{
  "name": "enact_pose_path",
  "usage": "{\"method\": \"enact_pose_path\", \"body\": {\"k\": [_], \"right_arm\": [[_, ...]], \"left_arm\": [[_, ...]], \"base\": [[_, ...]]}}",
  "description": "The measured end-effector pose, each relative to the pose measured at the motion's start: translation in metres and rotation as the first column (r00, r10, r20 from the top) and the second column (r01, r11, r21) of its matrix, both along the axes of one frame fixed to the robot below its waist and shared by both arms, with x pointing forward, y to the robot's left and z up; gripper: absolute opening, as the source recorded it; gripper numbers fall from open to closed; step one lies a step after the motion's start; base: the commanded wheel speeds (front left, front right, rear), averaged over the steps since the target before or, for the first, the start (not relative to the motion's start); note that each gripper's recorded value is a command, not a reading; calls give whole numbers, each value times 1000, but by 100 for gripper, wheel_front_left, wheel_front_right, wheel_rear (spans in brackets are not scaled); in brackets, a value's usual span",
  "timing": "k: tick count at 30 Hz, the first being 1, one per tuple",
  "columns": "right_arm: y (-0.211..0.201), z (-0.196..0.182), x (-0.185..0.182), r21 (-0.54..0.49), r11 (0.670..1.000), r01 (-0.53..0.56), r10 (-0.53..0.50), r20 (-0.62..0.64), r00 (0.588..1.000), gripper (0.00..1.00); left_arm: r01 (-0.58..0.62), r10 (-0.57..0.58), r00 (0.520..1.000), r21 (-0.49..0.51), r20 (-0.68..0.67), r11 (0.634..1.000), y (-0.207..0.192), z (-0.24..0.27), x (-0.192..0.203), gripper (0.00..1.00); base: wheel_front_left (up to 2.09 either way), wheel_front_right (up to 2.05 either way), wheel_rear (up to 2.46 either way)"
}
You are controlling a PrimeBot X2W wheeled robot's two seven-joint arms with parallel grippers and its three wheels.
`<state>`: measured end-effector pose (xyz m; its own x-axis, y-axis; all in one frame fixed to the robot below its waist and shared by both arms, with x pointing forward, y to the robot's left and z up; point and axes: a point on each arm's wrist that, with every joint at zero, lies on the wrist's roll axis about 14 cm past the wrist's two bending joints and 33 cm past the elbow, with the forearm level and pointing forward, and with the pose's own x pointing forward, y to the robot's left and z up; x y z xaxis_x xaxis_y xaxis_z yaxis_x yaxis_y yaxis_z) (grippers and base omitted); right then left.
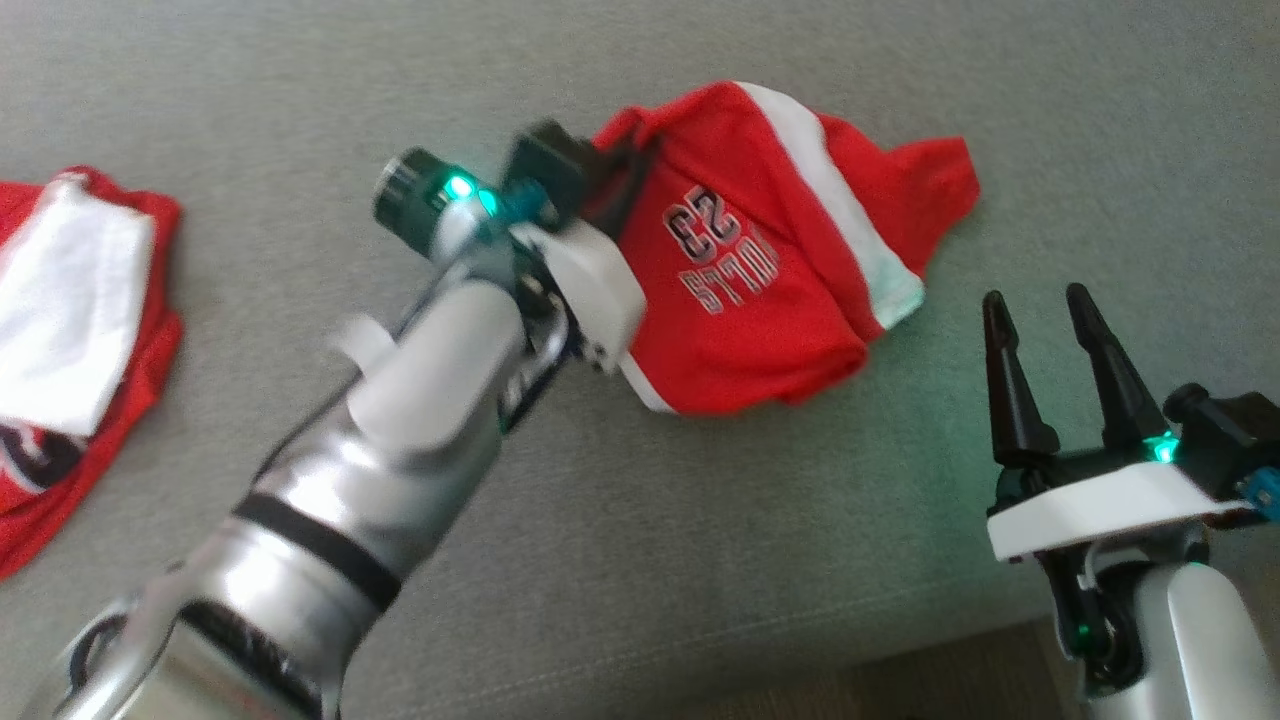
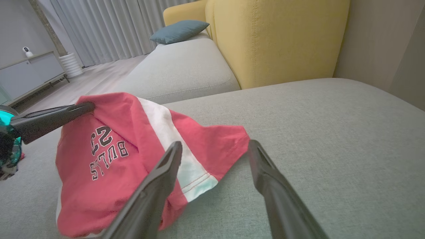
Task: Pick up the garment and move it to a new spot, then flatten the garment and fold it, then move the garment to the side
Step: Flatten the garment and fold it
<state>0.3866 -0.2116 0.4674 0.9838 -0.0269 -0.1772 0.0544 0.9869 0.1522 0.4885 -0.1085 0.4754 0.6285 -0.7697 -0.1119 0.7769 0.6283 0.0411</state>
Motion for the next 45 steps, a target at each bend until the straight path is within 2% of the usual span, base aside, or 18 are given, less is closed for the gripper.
{"method": "enact_pose_path", "body": {"k": [4, 12, 18, 20, 22, 27, 32, 36, 45], "right_arm": [[9, 4, 3, 7, 1000, -30, 30, 4, 1000, 100], [26, 9, 3, 22, 996, -82, 82, 4, 997, 100], [29, 16, 3, 21, 995, -94, 94, 12, 996, 100], [30, 19, 2, 19, 995, -96, 96, 16, 995, 100], [29, 20, -1, 12, 995, -97, 97, 16, 995, 100], [29, 23, -9, -1, 995, -101, 101, 8, 995, 100], [32, 37, -8, -16, 993, -115, 115, 42, 992, 100], [32, 43, -8, -25, 993, -119, 120, 58, 991, 100], [32, 48, -12, -33, 992, -121, 123, 65, 990, 100]], "left_arm": [[30, -31, 999, 24, 29, 999, 11, -8, -36, 0], [76, -65, 991, 98, -115, 992, 32, -50, -126, 0], [39, -24, 981, 77, -192, 996, 37, -55, -147, 0], [20, -4, 977, 70, -212, 997, 39, -57, -152, 4], [4, 6, 975, 46, -222, 999, 40, -56, -158, 100], [-38, 32, 982, -29, -184, 999, 41, -41, -165, 100], [-159, 147, 985, -131, -95, 979, 57, -3, -144, 100], [-301, 296, 954, -184, -54, 936, 89, 19, -124, 100], [-550, 561, 828, -214, -12, 807, 175, 38, -99, 100]], "base": [[0, 0, 0], [0, 0, 0], [0, 0, 0], [0, 0, 0], [0, 0, 0], [0, 0, 0], [0, 0, 0], [0, 0, 0], [0, 0, 0]]}}
